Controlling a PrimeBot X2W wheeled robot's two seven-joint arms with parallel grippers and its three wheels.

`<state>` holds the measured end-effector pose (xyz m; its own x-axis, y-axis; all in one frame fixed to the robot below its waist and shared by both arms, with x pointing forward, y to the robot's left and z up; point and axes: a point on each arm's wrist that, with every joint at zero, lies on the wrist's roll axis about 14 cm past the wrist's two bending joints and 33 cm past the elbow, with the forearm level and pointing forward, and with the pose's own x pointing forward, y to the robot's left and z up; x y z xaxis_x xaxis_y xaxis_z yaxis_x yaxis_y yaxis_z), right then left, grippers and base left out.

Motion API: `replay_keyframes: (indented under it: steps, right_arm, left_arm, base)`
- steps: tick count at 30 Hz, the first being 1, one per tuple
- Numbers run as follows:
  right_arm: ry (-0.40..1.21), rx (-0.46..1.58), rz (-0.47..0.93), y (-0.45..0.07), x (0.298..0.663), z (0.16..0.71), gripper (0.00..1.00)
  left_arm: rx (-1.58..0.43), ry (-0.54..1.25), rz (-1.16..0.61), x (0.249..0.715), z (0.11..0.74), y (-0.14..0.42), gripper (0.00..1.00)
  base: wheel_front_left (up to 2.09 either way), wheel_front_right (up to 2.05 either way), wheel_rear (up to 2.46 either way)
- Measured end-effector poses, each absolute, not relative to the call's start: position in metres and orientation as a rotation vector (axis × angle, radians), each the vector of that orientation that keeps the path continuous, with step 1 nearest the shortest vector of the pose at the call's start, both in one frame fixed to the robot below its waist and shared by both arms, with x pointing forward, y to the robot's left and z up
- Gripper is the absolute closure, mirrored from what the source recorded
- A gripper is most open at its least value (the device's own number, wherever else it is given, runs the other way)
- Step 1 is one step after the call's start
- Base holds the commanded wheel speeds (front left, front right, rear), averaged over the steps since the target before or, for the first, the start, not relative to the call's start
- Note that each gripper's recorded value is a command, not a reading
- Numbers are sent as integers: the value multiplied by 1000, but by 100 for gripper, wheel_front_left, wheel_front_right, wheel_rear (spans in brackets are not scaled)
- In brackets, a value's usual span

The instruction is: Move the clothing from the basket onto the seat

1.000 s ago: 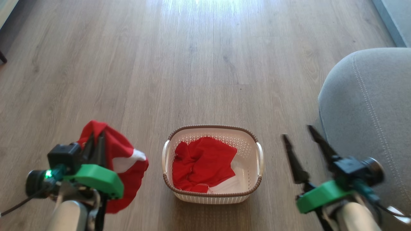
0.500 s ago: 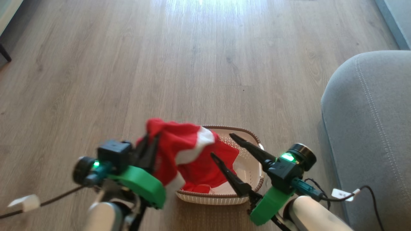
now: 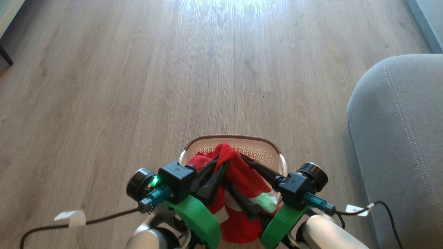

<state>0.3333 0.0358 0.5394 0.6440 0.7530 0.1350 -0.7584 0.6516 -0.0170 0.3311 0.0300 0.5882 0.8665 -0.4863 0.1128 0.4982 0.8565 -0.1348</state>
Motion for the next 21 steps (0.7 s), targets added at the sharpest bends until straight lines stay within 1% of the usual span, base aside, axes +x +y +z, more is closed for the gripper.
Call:
replay_keyframes:
  steps: [1,2,3,9,10,11,12,17,21]
  right_arm:
    - [-123,50,857,35,334,537,13]
    - [-111,57,854,35,334,534,60]
    - [-100,64,854,35,334,532,100]
    - [-68,105,846,34,334,527,100]
    - [-68,108,841,32,335,527,100]
    - [-69,111,833,30,336,528,100]
    - [-71,118,824,28,338,529,100]
    - [-81,113,766,10,347,531,100]
    - [-96,110,678,-19,358,535,100]
  left_arm:
    - [-165,-75,-525,330,589,28,100]
    - [-169,-73,-535,329,589,27,100]
    - [-169,-72,-539,328,589,26,100]
    - [-165,-61,-555,327,587,22,100]
    - [-166,-60,-556,328,587,21,75]
    - [-167,-62,-553,329,587,22,3]
    - [-170,-68,-551,330,587,22,0]
    - [-166,-57,-545,339,574,23,0]
    - [-168,-18,-580,343,556,13,0]
  base:
    - [0,0,0]
    - [0,0,0]
    - [0,0,0]
    - [0,0,0]
    - [0,0,0]
    - [0,0,0]
    - [0,0,0]
    - [0,0,0]
    - [0,0,0]
